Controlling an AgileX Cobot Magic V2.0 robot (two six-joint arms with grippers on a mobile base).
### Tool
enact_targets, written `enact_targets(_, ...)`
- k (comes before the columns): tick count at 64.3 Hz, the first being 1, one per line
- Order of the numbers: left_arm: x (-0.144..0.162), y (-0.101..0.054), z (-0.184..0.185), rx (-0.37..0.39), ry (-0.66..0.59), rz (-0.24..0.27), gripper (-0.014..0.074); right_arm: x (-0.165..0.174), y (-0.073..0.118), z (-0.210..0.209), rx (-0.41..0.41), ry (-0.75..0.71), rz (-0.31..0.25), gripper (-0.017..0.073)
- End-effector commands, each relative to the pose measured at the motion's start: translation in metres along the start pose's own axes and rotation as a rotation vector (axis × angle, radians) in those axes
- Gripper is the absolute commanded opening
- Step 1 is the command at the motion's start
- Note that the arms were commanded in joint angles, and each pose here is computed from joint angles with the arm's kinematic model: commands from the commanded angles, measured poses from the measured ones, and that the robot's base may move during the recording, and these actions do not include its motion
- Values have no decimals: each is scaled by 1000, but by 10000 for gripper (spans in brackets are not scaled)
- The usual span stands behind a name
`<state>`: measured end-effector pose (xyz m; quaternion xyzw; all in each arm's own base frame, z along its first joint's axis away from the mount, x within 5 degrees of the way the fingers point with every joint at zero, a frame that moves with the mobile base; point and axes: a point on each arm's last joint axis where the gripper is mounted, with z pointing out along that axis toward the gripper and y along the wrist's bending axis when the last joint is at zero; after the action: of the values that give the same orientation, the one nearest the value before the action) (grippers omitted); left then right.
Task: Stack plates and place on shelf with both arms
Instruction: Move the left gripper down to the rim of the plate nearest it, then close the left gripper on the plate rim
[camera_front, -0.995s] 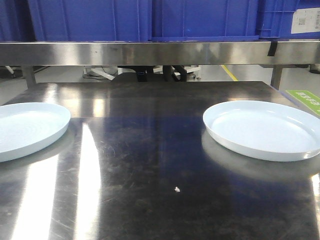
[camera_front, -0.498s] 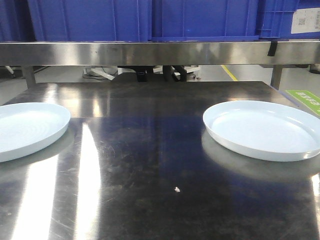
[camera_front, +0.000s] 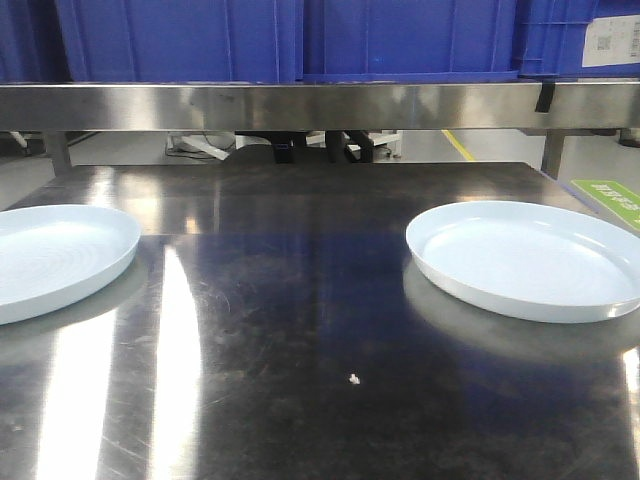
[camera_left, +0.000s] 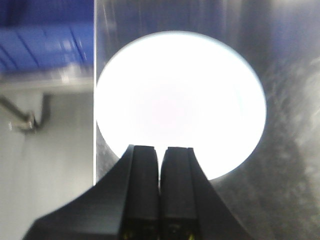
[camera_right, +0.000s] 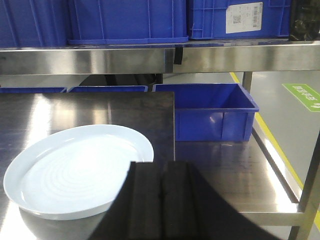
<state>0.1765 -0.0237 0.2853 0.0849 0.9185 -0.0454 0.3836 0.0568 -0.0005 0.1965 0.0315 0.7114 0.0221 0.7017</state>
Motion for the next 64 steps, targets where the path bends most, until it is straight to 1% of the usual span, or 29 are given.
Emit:
enact_targets(1, -24, 0, 9, 10, -33, -8, 81, -9, 0, -2, 3, -114, -15, 57)
enact_targets(10, -40, 2, 30, 19, 53, -13, 81, -9, 0, -2, 3, -114, -15, 57)
enact_targets(19, -57, 17, 52, 5, 163, -53, 81, -9, 0, -2, 3, -114, -15, 57)
enact_targets(28, -70, 31, 66, -7, 235, -89, 81, -9, 0, -2, 3, -114, -15, 57)
enact_targets(40, -80, 49, 86, -13, 357, -119, 81, -9, 0, -2, 3, -114, -15, 57)
enact_targets(47, -84, 57, 98, -22, 414, -119, 81, -9, 0, -2, 3, -114, -15, 57)
enact_targets(49, -84, 61, 102, -25, 430, -125, 81, -9, 0, -2, 3, -114, -15, 57)
enact_targets(60, -91, 73, 116, -36, 448, -142, 84, -9, 0, -2, 3, -114, -15, 57)
enact_targets(64, -91, 75, 123, -28, 488, -147, 112, -9, 0, -2, 3, -114, -15, 57)
